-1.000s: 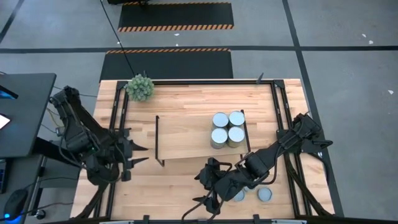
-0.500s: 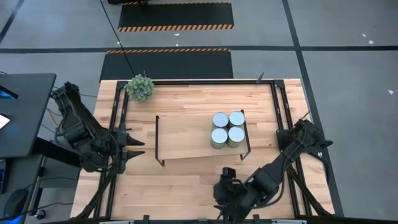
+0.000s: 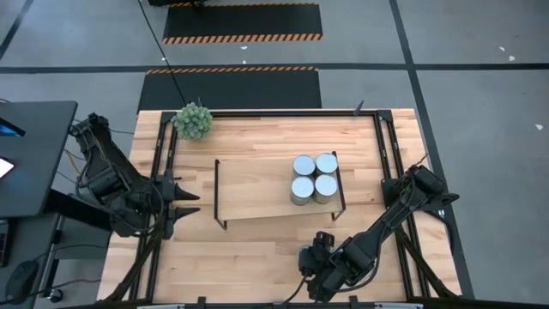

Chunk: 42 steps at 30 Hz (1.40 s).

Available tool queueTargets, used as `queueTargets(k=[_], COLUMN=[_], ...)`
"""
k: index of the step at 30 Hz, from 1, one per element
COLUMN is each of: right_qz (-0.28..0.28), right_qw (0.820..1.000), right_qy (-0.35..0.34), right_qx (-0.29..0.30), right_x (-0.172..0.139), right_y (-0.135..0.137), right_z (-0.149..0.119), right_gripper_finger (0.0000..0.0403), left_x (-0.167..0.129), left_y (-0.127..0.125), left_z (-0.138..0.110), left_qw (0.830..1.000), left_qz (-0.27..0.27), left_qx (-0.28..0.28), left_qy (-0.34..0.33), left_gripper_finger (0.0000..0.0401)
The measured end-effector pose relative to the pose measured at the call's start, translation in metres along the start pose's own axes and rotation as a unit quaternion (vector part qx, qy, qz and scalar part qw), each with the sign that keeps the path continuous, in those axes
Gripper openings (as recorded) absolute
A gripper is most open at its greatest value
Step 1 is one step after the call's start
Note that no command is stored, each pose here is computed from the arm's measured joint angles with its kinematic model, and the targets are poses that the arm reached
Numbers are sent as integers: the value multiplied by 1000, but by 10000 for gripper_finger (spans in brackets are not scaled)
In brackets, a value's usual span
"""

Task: Pick and place cans onto a shelf
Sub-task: Put the canned mixed vegetables on the shelf

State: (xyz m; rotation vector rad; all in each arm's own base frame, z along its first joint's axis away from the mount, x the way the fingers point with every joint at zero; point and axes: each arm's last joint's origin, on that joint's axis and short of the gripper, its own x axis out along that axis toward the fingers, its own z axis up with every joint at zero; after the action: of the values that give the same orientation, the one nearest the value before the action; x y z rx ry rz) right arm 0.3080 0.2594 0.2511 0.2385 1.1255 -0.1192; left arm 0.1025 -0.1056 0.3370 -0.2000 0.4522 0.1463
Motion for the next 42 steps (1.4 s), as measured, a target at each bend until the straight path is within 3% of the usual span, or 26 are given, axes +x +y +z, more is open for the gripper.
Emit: queueTargets(k=[19, 33, 42], right_qz=[-33, -17, -9], right_qw=[991, 990, 990], right_qy=[13, 23, 18], right_qx=[-128, -140, -140], right_x=[30, 51, 56], right_y=[-25, -33, -34], right_z=[3, -6, -8], right_gripper_finger=[399, 397, 329], left_x=[0, 0, 0], left_y=[0, 0, 0], left_z=[0, 0, 0], left_qw=[1000, 1000, 1000], left_qz=[0, 0, 0], left_qx=[0, 0, 1], left_qy=[0, 0, 0], left_gripper_finger=[155, 155, 155])
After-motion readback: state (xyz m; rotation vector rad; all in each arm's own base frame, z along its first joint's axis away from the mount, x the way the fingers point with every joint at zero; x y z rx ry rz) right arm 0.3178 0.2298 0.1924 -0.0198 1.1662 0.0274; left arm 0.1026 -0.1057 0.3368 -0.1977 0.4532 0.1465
